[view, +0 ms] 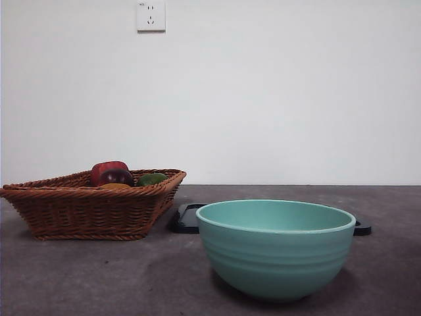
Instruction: Pick up the wifruite, put it on the bowl, pick up the plate, put it on desk
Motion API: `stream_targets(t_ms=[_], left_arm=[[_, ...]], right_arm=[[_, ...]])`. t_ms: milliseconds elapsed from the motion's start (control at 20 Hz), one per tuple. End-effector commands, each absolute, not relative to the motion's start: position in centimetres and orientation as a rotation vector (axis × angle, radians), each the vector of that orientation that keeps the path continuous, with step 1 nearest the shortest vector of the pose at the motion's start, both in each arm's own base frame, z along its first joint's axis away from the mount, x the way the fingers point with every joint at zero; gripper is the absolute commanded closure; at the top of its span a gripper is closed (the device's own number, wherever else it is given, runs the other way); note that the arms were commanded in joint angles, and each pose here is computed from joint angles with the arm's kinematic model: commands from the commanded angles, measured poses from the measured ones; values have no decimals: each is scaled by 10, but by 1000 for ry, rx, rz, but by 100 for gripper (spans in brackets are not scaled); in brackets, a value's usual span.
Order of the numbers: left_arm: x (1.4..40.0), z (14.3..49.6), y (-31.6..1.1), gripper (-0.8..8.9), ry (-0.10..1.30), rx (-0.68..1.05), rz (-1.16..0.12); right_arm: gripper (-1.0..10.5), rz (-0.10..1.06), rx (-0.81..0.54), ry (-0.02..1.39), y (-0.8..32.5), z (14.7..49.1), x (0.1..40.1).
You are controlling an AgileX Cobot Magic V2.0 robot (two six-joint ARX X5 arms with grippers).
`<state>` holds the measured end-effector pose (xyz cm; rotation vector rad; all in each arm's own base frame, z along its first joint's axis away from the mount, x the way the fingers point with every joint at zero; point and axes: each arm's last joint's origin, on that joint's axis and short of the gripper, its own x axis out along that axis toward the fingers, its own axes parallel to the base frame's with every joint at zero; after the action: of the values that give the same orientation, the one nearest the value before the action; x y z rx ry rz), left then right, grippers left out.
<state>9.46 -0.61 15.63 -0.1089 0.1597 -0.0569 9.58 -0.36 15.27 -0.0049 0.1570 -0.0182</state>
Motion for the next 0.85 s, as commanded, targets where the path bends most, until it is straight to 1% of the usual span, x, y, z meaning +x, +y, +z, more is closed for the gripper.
stream_targets(t_ms=[50, 650, 850], left_arm=[[95, 149, -6, 795, 181, -94, -66], [95, 149, -6, 798, 183, -94, -66], [95, 149, -6, 798, 182, -103, -65]], right_arm=[[932, -21, 5, 149, -4, 152, 96], [932, -18, 9, 150, -4, 152, 96], [932, -19, 106, 149, -3, 152, 96]])
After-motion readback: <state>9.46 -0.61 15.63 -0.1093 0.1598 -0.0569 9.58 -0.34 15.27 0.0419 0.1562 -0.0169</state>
